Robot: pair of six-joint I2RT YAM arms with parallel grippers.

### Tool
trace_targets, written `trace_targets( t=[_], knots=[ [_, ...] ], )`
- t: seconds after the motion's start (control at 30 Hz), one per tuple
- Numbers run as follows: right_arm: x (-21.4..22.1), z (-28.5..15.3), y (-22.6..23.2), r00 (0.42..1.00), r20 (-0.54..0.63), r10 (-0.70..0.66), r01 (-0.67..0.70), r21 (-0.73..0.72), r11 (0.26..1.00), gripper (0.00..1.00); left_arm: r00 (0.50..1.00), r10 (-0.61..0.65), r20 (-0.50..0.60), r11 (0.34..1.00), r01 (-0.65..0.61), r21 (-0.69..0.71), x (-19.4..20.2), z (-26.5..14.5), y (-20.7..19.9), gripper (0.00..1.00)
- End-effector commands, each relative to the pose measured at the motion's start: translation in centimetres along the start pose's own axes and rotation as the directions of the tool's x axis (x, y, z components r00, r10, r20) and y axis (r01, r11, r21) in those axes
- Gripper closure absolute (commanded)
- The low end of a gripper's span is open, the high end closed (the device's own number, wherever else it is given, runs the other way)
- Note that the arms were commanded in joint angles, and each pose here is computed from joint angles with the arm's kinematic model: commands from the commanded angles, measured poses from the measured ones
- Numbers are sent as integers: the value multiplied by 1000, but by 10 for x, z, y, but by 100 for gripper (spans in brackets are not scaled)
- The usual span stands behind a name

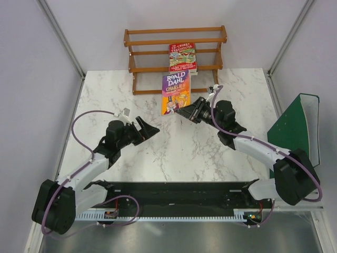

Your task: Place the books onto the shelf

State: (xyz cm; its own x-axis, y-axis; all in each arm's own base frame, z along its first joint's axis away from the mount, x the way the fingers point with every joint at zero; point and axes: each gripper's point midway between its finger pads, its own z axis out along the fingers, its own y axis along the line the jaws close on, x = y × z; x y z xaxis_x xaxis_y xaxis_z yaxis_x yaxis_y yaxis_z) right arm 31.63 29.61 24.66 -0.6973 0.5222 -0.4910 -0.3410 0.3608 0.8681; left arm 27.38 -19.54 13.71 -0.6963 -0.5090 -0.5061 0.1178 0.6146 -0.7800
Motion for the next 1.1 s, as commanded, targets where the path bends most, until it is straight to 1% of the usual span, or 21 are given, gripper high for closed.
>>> trace_targets(
  t=[0.0,0.17,0.2,0.27,0.3,0.33,0.57,0.8,0.83,1.07],
  knots=[
    [-34,12,37,997,35,-72,76,-131,988,100,998,55,12,998,-55,-13,4,-12,5,0],
    [-53,25,35,998,42,-40,47,-164,985,100,998,65,9,998,-65,-17,9,-22,7,0],
    [-56,28,26,999,40,-32,38,-153,987,100,998,69,13,998,-68,-14,9,-24,7,0],
    [-63,31,27,998,49,-29,37,-168,985,100,998,70,2,997,-70,-26,13,-26,11,0],
    [-67,34,20,999,52,-9,18,-161,987,100,997,76,3,997,-76,-24,14,-28,11,0],
    [-71,34,22,998,57,-13,23,-180,983,100,997,74,-2,997,-74,-31,16,-29,13,0],
    [-86,45,14,998,57,3,8,-190,982,100,997,73,-14,997,-73,-39,22,-32,19,0],
    [-88,42,22,999,43,9,0,-225,974,100,997,71,-22,996,-72,-47,25,-31,23,0],
    [-86,41,21,999,38,25,-16,-226,974,100,997,69,-24,996,-70,-50,26,-31,24,0],
    [-81,27,32,998,40,44,-32,-258,966,100,997,67,-27,996,-69,-55,28,-31,27,0]
  ],
)
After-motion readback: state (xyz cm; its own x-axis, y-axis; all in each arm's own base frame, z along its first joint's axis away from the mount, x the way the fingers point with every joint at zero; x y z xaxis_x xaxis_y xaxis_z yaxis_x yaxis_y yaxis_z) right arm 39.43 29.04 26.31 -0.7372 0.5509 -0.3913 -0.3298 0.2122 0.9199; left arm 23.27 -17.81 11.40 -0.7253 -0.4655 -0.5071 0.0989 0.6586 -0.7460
